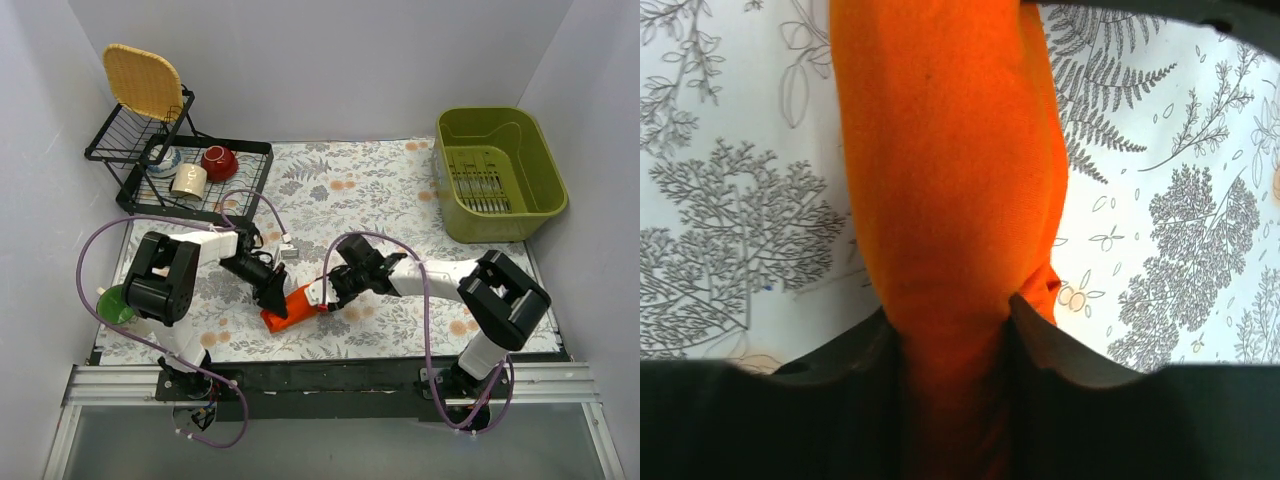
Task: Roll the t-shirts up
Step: Roll the T-shirt to the center of the board.
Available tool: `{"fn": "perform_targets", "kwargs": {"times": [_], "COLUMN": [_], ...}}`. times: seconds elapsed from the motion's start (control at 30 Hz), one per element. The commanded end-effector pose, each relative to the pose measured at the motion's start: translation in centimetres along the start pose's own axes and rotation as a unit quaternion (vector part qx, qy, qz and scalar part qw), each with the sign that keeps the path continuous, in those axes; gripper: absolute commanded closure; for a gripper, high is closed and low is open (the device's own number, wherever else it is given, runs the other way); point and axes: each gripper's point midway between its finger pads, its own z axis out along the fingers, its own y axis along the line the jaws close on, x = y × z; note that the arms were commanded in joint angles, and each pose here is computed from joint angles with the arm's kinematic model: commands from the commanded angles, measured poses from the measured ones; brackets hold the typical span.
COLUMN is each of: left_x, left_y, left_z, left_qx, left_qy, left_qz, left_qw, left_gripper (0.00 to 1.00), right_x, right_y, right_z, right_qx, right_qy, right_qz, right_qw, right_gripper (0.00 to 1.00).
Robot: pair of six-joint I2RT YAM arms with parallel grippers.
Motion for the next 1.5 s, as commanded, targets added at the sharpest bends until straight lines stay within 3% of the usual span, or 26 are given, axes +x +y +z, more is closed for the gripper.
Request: {"fn": "perform_targets", "kwargs": {"times": [0.0,0.1,0.17,0.33,0.43,0.57,0.67,1.0,1.17,1.47], "left_x": [-1.0,-2.8,-4.0,-7.7,-9.3,-10.0,-10.5,-9.6,-10.5,-8.4], "left_y": [1.9,2.6,3.2,3.0,2.6,2.1,1.3,-0.9,-1.9,-3.4], "left_z": [-1.8,-3.4,-4.3,-7.3,-8.1,-7.0,-5.4,0.5,1.2,2.8], "left_qx": [-0.059,-0.112,-0.150,-0.236,-0.262,-0.254,-0.240,-0.186,-0.162,-0.125], "left_qy": [0.007,-0.008,-0.018,-0.066,-0.086,-0.091,-0.096,-0.057,-0.056,-0.012], "left_qz": [0.027,0.049,0.073,0.161,0.206,0.230,0.248,0.283,0.293,0.294], "left_qw": [0.998,0.992,0.986,0.956,0.939,0.935,0.933,0.939,0.940,0.947], "left_gripper": [0.52,0.44,0.43,0.42,0.40,0.40,0.40,0.40,0.40,0.40], "right_x": [0.9,0.9,1.7,1.8,1.7,1.8,2.1,2.5,2.8,3.5], "right_y": [1.7,1.0,3.5,4.2,5.2,5.2,5.3,5.4,6.2,6.9], "right_z": [-0.3,-1.1,-2.0,-4.1,-5.1,-5.4,-4.8,-4.4,-4.3,-3.8], "right_qx": [-0.092,-0.134,-0.197,-0.261,-0.307,-0.349,-0.358,-0.361,-0.370,-0.379], "right_qy": [0.018,0.009,0.024,0.028,0.023,0.005,-0.008,-0.008,-0.002,-0.001], "right_qz": [0.068,0.101,0.140,0.201,0.272,0.373,0.417,0.437,0.449,0.482], "right_qw": [0.993,0.986,0.970,0.944,0.912,0.859,0.835,0.824,0.813,0.790], "right_gripper": [0.61,0.63,0.64,0.64,0.64,0.63,0.63,0.62,0.62,0.62]}}
